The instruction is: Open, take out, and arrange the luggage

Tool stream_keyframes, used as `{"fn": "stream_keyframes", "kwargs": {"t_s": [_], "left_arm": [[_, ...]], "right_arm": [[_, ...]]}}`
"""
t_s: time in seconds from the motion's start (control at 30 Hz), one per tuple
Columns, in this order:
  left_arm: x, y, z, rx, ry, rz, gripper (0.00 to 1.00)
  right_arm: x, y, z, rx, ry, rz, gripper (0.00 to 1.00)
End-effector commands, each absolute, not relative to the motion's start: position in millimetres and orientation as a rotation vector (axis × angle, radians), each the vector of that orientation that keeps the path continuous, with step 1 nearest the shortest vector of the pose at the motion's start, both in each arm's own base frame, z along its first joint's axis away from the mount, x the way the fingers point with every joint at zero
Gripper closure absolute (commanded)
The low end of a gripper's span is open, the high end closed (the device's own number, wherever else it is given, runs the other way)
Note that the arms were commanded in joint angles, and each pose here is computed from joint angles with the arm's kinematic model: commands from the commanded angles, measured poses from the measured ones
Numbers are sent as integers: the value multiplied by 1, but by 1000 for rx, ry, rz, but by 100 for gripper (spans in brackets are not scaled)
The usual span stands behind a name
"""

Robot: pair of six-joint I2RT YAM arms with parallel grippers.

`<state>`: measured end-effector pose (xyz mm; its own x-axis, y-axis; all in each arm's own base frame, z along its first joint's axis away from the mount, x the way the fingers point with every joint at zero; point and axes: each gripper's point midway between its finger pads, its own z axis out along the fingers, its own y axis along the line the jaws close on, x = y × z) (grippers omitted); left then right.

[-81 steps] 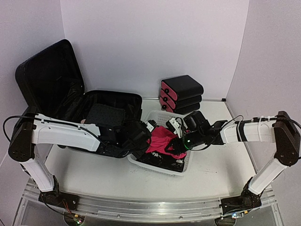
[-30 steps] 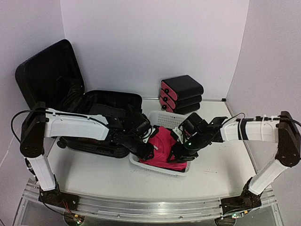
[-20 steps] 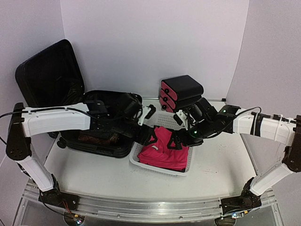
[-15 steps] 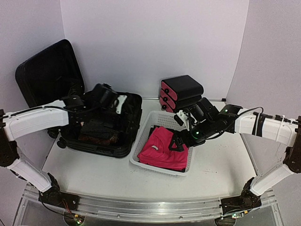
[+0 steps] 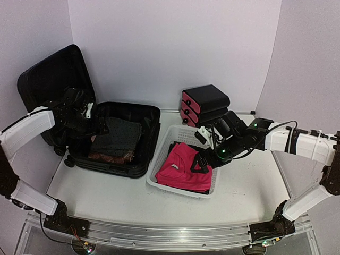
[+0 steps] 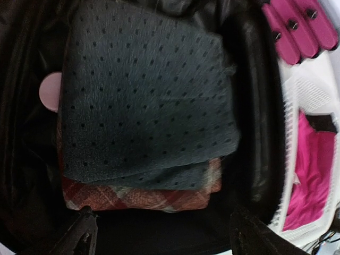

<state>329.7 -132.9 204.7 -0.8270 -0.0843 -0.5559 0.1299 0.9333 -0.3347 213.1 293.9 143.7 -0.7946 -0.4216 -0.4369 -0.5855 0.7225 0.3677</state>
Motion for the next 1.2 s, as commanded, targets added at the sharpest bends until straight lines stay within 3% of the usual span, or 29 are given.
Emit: {"fn": "stream_keyframes", "kwargs": {"t_s": [0.0,0.23,0.4,0.67,0.8,1.17], "left_arm": [[340,-124,178,178,2632,-313,10],[366,-119,153,173,2698,-258,5],[377,-104,144,133,2724,-219,5],[380,-96,124,58,2780,-369,7],[380,-86,109,43,2816,-287,8],[381,-83,94,48,2846,-249,8]], "right_arm": [[214,300,159,-804,2533,775,2],[209,298,156,-817,2539,788,2],[209,297,154,-829,2537,778,2],[209,303,156,-862,2526,804,2],[212,312,160,-885,2515,830,2],[247,345,196,-957,2374,812,2]]}}
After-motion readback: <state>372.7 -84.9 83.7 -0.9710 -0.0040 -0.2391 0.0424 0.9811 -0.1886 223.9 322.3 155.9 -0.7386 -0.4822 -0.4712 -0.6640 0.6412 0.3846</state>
